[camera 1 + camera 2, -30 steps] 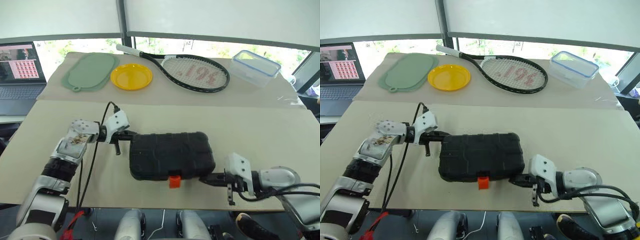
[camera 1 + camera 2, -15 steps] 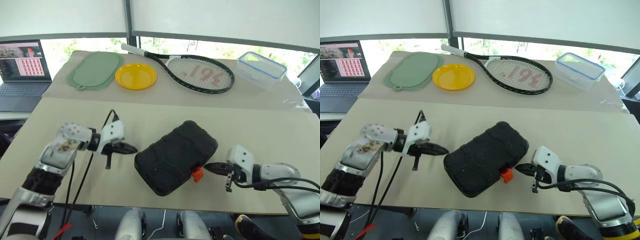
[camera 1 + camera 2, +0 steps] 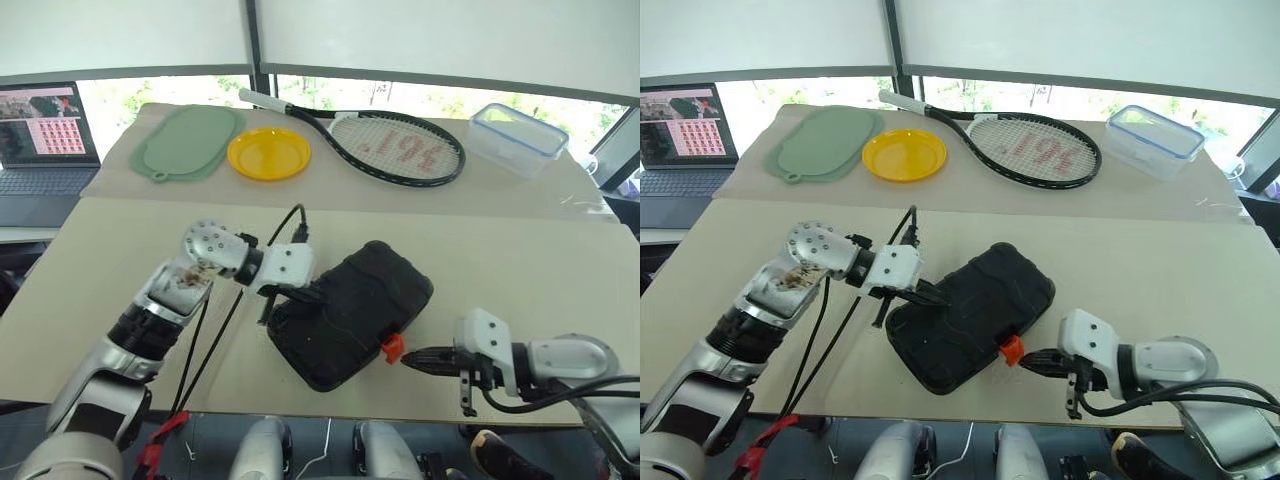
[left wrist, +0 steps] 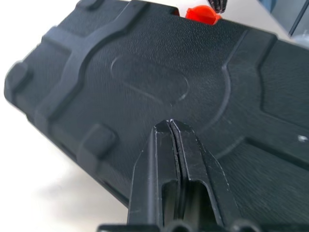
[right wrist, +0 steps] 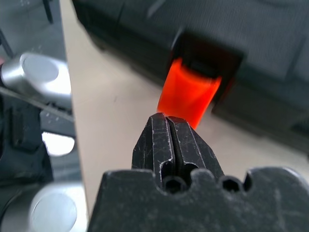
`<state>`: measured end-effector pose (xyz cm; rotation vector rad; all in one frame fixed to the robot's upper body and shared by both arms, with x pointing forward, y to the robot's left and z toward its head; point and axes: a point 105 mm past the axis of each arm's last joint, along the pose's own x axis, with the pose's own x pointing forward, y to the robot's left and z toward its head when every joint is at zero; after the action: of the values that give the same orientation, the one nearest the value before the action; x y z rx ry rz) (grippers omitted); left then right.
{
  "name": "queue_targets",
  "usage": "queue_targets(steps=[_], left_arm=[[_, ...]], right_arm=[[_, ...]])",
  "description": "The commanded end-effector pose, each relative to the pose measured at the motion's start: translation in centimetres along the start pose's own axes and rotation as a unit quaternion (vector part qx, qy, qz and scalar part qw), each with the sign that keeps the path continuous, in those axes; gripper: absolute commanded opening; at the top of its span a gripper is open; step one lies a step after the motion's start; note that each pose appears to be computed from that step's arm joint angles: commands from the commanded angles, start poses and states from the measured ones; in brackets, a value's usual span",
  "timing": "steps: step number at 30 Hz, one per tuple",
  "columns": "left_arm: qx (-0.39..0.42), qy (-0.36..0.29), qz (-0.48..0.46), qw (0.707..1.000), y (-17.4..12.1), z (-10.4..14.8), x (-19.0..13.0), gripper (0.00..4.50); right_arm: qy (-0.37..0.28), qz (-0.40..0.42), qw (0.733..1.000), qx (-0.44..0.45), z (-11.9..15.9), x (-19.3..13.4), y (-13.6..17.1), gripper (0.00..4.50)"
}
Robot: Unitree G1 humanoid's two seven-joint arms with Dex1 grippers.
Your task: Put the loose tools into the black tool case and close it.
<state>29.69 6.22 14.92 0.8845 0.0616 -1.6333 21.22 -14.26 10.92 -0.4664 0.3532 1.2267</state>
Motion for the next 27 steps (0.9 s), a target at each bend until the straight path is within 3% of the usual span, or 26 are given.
queue_targets(steps=[1, 8, 14, 23, 27], left_arm=[[-0.018, 0.032, -0.018, 0.999, -0.9, -2.0, 0.7, 0.07], [-0.026, 0.024, -0.008, 0.999, -0.8, -1.9, 0.5, 0.07], [-0.027, 0.017, -0.006, 0.999, -0.8, -1.6, 0.6, 0.07], [-0.026, 0.017, -0.003, 1.000, -0.4, -1.7, 0.7, 0.07], [-0.024, 0.010, -0.008, 1.000, -0.5, -1.4, 1.1, 0.07]], right_arm=[[0.002, -0.012, 1.000, -0.007, 0.2, 0.6, -0.5, 0.02], [0.008, -0.039, 0.999, 0.002, -0.8, 1.8, -1.7, 0.02], [-0.020, -0.058, 0.998, 0.003, 0.3, 2.1, -2.6, 0.02], [-0.013, -0.038, 0.999, 0.007, 0.5, 0.8, -1.5, 0.02], [-0.052, -0.043, 0.997, 0.023, 2.5, 0.7, -1.5, 0.02]])
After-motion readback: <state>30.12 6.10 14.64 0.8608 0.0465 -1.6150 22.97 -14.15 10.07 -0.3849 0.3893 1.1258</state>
